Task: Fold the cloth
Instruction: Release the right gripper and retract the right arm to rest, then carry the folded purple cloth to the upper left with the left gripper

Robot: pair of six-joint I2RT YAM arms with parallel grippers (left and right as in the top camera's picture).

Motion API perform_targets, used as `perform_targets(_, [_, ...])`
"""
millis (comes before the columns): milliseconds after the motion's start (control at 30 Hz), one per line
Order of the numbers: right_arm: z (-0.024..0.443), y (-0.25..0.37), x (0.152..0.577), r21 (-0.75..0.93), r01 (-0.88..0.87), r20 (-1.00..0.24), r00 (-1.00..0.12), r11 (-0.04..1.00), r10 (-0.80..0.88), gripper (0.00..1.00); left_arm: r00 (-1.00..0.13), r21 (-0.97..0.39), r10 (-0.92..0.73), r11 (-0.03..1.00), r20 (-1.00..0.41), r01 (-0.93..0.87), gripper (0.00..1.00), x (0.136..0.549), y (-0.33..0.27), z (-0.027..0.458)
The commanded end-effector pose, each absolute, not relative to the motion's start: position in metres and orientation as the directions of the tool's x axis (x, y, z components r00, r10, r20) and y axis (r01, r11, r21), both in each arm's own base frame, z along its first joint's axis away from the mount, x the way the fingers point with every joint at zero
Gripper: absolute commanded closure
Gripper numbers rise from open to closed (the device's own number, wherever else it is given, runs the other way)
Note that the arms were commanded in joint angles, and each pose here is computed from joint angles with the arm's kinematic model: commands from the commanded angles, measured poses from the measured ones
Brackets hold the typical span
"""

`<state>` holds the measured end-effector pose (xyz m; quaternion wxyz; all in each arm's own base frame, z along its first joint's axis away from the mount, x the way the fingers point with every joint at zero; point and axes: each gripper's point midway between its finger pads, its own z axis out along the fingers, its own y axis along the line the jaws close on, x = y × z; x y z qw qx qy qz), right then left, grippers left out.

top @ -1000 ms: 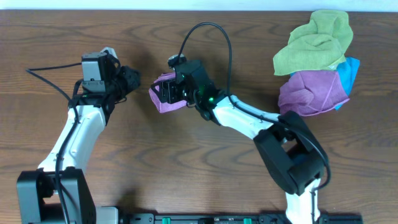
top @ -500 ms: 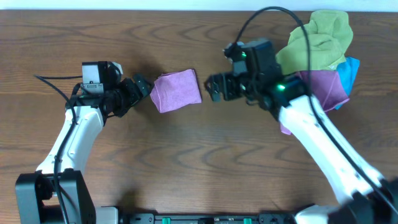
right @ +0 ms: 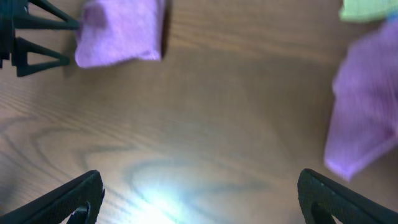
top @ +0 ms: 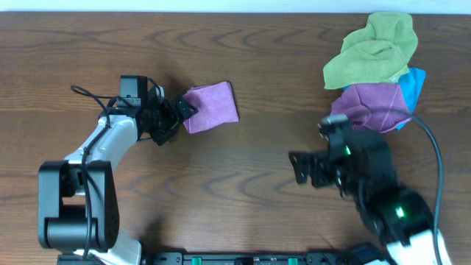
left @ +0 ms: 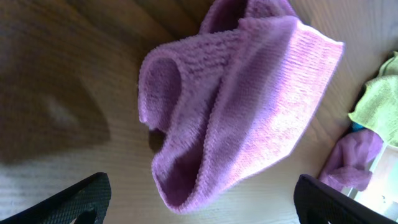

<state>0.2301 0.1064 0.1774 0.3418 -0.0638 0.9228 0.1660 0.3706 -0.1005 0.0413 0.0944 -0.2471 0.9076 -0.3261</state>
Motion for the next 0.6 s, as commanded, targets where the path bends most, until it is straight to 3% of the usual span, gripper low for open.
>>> perform_targets(0, [0.170, 0.098, 0.215, 0.340, -0.141, -0.641, -0.758, 0.930, 0.119, 0.01, -0.852, -0.649, -0.522, 0.639, 0.028, -0.412, 0.05, 0.377, -0.105, 0.032])
perform_targets(433, [0.171, 0.094, 0.197, 0.387, -0.119, -0.639, -0.749, 0.914, 0.174, 0.01, -0.830, -0.694, -0.556, 0.583, 0.038, -0.423, 0.05, 0.406, -0.137, -0.001])
perform_targets(467, [0.170, 0.094, 0.198, 0.387, -0.119, -0.639, -0.749, 0.915, 0.173, 0.01, -0.828, -0.687, -0.558, 0.586, 0.042, -0.430, 0.01, 0.405, -0.140, -0.007])
perform_targets(500, [0.170, 0.094, 0.198, 0.387, -0.118, -0.639, -0.749, 0.915, 0.173, 0.01, -0.827, -0.681, -0.561, 0.589, 0.043, -0.435, 0.11, 0.405, -0.141, -0.011])
perform_targets(567, [0.170, 0.094, 0.198, 0.386, -0.118, -0.640, -0.749, 0.915, 0.173, 0.01, -0.832, -0.685, -0.554, 0.593, 0.034, -0.423, 0.47, 0.407, -0.145, -0.016])
